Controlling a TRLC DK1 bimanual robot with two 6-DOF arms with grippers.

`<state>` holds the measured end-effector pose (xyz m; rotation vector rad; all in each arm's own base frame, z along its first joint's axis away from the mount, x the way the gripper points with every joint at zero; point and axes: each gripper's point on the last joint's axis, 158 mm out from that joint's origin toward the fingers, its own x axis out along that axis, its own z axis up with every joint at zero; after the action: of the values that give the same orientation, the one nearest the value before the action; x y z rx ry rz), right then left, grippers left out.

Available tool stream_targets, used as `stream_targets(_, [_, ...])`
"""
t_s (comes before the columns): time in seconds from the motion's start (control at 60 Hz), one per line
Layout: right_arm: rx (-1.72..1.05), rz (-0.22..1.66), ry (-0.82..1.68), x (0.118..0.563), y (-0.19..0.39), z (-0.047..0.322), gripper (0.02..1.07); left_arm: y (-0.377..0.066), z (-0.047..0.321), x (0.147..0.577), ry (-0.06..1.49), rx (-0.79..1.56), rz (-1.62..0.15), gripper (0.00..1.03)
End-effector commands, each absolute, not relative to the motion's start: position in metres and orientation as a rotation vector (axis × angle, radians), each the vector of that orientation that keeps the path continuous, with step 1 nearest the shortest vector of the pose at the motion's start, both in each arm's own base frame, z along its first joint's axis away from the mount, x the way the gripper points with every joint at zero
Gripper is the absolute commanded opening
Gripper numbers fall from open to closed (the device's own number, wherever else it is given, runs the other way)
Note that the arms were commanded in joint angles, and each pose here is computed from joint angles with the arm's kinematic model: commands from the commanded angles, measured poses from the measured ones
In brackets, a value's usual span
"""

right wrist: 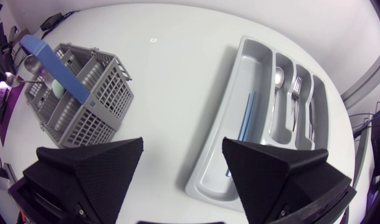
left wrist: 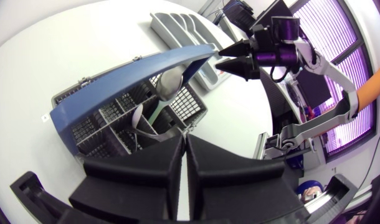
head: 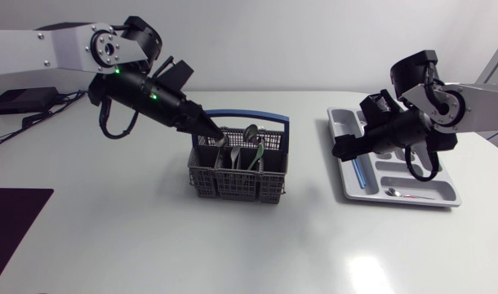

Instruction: Unload the cutlery basket into the drawer organizer.

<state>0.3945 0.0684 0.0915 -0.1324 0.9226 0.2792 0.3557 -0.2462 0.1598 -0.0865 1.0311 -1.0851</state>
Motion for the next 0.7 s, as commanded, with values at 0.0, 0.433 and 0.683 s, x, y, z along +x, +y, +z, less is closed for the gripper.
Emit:
stream_targets(0.0, [-0.165,0.305,0.920,0.382,0.073,0.096,0.94,-0.247,0.186,0.355,1.022,-0.146,-1.108,0.04])
stream_targets(0.433, [-0.292,0.641,0.623,0.313,0.143,0.176,0.95,-0.244,0.266,0.278,0.948,-0.150,-1.215,0.03])
stream_targets(0.683, [-0.429,0.898,0.550,0.245,0.191,0.177,0.95,-0.261,0.245,0.219,0.995,-0.051,-1.354,0.03])
